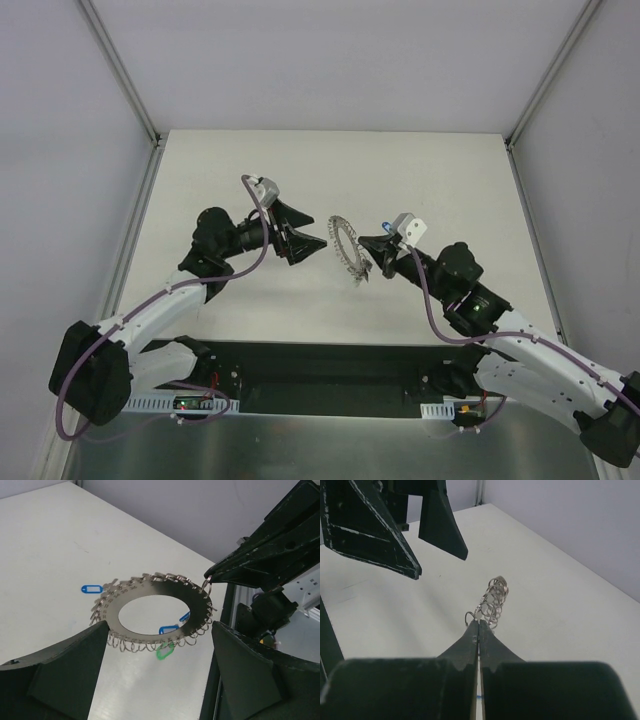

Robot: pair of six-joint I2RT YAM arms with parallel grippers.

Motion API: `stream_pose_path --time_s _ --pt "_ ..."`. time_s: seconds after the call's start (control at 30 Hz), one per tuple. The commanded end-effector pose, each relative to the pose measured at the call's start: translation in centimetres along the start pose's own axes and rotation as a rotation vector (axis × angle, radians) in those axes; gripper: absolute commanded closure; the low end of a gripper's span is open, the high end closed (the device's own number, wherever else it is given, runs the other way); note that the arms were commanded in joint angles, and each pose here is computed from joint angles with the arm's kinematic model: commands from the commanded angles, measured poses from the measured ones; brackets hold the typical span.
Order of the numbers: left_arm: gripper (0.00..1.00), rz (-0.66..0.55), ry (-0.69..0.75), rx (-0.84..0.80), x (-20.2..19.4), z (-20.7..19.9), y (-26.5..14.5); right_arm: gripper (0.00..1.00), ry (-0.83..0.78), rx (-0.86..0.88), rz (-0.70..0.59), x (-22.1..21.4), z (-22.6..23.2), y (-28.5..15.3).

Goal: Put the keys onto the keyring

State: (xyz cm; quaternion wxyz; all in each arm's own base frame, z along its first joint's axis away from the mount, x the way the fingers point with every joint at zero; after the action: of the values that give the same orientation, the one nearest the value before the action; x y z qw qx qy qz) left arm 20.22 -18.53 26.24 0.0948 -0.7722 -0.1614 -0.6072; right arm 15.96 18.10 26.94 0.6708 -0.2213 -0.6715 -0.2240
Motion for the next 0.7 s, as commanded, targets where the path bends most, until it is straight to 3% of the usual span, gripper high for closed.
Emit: stream_pose_path --time_s 0.0,0.3,0.67 --pt "0.22 -0.091 0.075 -0.190 2.3 -1.6 1.9 0.99 -0.005 0.020 -0.134 2.4 0.3 -0.2" --pt "0.44 -0.045 0.100 -0.299 0.0 -2.3 4.2 0.99 0.020 0.014 -0.120 1.7 0.3 -0.1" --pt "0.50 -0.061 0.145 -0.286 -1.3 -1.9 6.0 0.99 0.037 0.039 -0.115 1.5 0.6 -0.2"
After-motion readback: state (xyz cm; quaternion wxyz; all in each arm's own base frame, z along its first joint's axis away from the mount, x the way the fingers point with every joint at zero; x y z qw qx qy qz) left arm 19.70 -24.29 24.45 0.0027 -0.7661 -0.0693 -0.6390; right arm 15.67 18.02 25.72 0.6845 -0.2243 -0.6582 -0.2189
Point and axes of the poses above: each gripper's point midway between its finger pads, its own y axis out along the fingers, its own z axis along the line the jaws close on, x = y × z, the point moved 9 cm from there along -y, back along the fingers, and after that the axes turned 7 degrees about y, right-handed, at the moved point
